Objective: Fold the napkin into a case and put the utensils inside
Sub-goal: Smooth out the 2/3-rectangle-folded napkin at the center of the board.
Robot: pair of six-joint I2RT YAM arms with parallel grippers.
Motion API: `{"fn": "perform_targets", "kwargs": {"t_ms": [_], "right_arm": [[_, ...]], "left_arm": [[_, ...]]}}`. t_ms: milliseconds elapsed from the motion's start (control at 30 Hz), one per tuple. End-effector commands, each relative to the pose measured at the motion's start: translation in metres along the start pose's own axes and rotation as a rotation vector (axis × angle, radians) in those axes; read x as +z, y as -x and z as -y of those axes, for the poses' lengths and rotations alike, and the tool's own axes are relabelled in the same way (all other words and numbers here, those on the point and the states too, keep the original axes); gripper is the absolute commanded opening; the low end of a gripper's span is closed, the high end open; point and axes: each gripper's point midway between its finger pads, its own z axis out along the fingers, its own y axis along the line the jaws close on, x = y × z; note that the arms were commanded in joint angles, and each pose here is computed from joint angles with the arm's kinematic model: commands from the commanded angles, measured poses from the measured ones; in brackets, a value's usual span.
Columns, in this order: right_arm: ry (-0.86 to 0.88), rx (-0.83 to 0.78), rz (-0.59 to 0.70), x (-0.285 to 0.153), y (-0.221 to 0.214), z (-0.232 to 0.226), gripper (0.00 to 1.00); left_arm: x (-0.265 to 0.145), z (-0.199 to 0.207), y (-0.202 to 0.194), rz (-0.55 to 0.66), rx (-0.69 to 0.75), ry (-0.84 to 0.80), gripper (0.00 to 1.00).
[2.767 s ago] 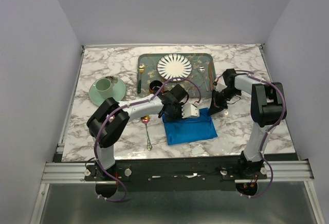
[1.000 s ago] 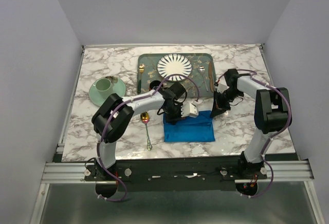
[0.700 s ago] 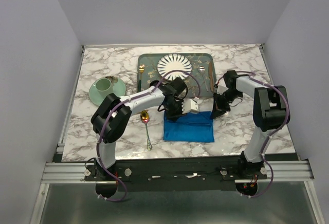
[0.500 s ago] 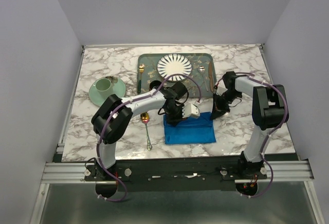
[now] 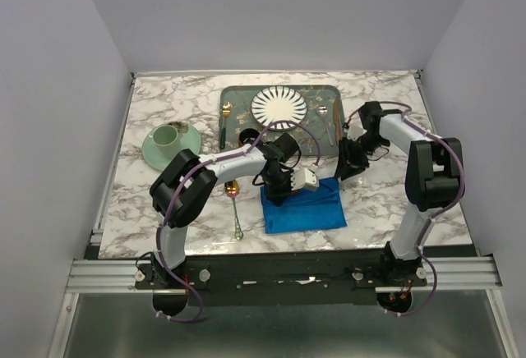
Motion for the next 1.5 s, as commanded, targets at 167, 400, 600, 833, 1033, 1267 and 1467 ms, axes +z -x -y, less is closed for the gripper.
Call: {"fn": "perform_targets", "kwargs": {"t_ms": [167, 400, 600, 833, 1033, 1267, 1467], "right_arm": [[0.157, -0.156, 0.151, -0.054, 0.018, -0.051, 0.41], [0.268, -0.121, 0.104, -0.033, 0.010, -0.072, 0.37], [0.243, -0.083, 0.048, -0.003, 0.003, -0.055, 0.33], [0.141, -0.086, -0.009, 0.023, -0.012, -0.031, 0.27], [0.020, -0.084, -0.034, 0.035, -0.009, -0.005, 0.23], [0.002, -0.108, -0.020, 0.038, -0.007, 0.000, 0.21], [-0.013, -0.154, 0.004, 0.037, -0.007, -0.001, 0.20]], "left_arm": [[0.016, -0.021, -0.045, -0.160, -0.014, 0.032, 0.00], [0.012, -0.038, -0.042, -0.167, 0.028, 0.081, 0.00], [0.007, -0.054, -0.041, -0.177, 0.033, 0.139, 0.00], [-0.004, -0.051, -0.026, -0.119, 0.011, 0.157, 0.09], [-0.029, -0.037, -0.006, -0.002, -0.038, 0.156, 0.36], [-0.118, -0.034, 0.058, 0.418, -0.277, 0.239, 0.99], [-0.164, -0.039, 0.096, 0.755, -0.572, 0.311, 0.99]]}}
